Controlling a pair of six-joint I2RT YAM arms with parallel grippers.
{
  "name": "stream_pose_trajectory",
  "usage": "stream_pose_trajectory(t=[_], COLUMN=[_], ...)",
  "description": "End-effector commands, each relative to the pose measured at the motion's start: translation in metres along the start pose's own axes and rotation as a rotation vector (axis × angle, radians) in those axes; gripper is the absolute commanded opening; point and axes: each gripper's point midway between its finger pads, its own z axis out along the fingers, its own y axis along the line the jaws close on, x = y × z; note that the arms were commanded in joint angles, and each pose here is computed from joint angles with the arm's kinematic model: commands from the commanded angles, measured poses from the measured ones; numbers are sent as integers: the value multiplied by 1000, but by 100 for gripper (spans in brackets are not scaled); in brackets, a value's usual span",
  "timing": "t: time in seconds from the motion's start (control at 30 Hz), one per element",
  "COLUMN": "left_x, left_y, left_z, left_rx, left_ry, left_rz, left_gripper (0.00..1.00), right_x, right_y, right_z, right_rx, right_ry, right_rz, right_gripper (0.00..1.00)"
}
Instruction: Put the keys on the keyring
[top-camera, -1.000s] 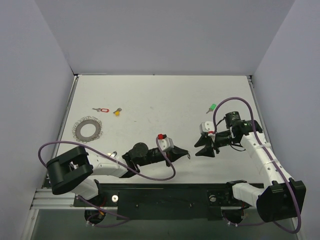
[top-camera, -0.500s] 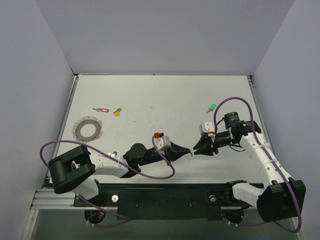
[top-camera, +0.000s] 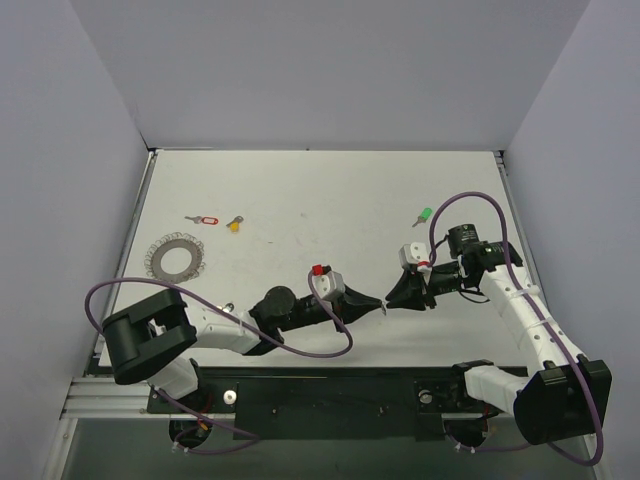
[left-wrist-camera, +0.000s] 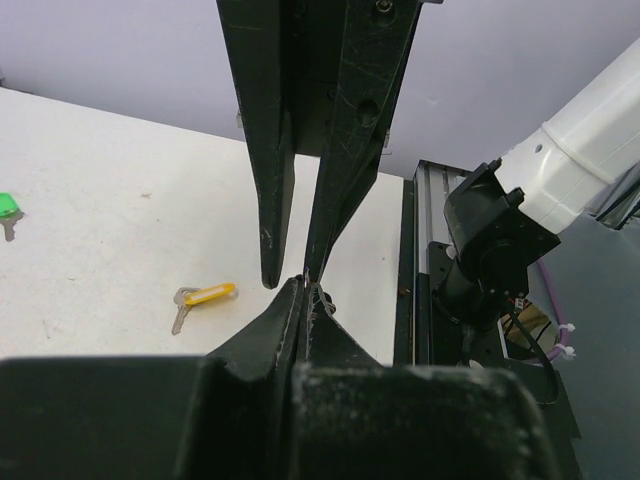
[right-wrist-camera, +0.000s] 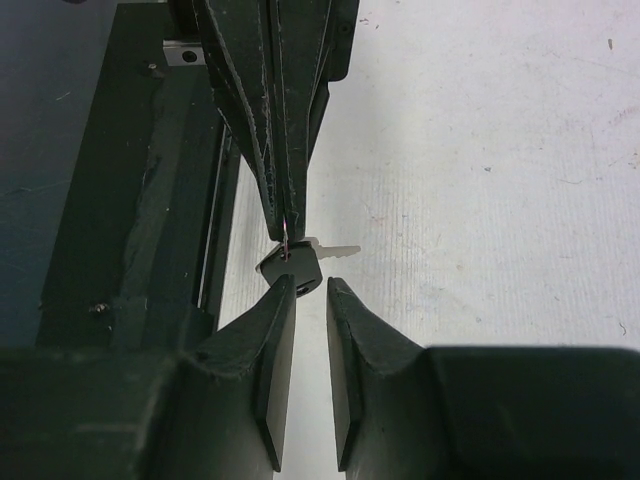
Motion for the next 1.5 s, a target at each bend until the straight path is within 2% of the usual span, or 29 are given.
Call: stream_pose_trajectory(t=[0.0, 0.57, 0.87, 1.1, 1.47], left_x=[-26, -21, -16, -11, -9], left_y=[-10, -6, 0, 1, -2], left_z=[12, 15, 13, 13, 14], left_rx=[49, 26, -8, -12, 5], left_ry=[-87, -81, -69, -59, -52], left_rz=[5, -6, -12, -20, -28], left_gripper=[0, 0, 0, 0, 0], right_x=[-15, -18, -19, -20, -19], right_y=[6, 9, 8, 8, 8], right_z=[4, 5, 2, 1, 1], right_rx=[-32, -44, -34, -31, -29], right_ry=[-71, -73, -73, -76, -76], right_rz=[-12, -26, -34, -32, -32], right_gripper=[15, 13, 19, 19, 13])
